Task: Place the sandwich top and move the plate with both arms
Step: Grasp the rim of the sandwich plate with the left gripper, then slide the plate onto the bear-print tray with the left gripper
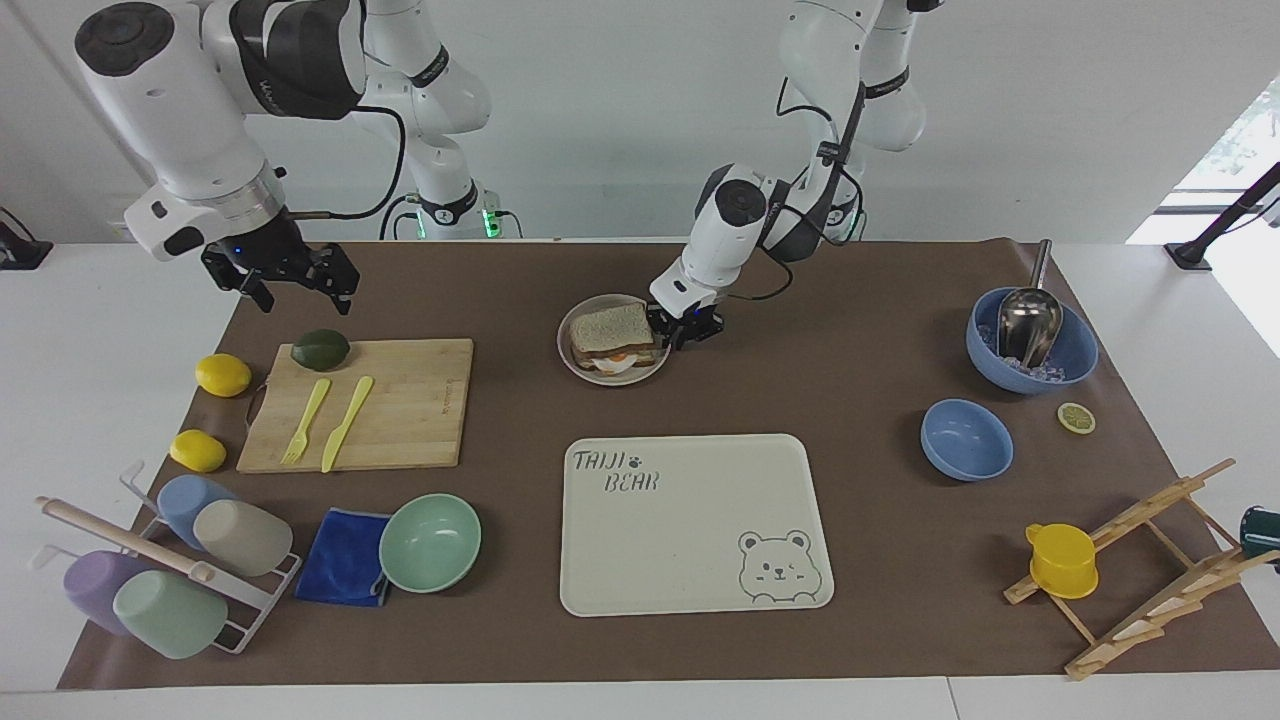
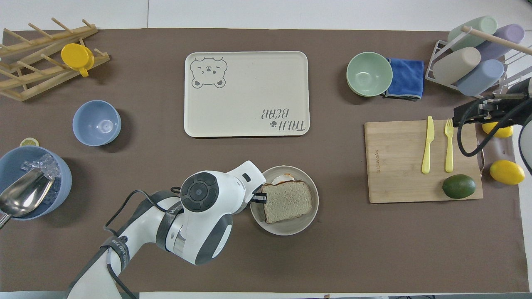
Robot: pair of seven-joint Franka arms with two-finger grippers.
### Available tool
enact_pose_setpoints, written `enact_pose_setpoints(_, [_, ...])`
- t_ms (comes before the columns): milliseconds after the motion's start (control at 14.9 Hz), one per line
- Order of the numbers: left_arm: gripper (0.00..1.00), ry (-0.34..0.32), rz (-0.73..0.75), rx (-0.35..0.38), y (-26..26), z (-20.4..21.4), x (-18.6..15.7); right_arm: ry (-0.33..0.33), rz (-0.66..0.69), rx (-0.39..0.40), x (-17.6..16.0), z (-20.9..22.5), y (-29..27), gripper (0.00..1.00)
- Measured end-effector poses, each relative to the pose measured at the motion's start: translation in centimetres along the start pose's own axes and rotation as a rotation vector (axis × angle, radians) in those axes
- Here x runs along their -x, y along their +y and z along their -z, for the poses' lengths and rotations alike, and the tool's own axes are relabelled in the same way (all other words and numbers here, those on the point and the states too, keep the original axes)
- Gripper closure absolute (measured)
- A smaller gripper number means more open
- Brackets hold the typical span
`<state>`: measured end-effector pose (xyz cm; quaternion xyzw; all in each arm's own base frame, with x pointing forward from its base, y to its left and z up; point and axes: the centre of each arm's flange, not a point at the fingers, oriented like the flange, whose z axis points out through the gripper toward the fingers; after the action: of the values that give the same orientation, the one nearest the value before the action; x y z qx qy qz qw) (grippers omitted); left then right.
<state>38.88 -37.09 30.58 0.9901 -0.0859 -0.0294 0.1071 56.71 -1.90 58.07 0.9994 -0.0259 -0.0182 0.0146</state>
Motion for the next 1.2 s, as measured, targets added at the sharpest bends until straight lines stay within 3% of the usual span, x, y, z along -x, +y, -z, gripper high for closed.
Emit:
enact_pose_setpoints(268, [0.96, 0.002, 0.008, 0.01, 0.1, 0.2, 0.0, -0.001, 0.0, 0.0, 0.0, 0.0, 0.0, 0.0])
enact_pose_setpoints(669, [0.96, 0.005, 0.014, 0.013, 0.0, 0.4, -0.3, -0.002, -0.001, 0.0, 0.0, -0.1, 0.0, 0.0])
enact_pose_setpoints(1204, [0.96, -0.023, 0.114, 0.042, -3.3, 6.6, -5.8, -0.002, -0.001, 0.0, 0.0, -0.1, 0.0, 0.0])
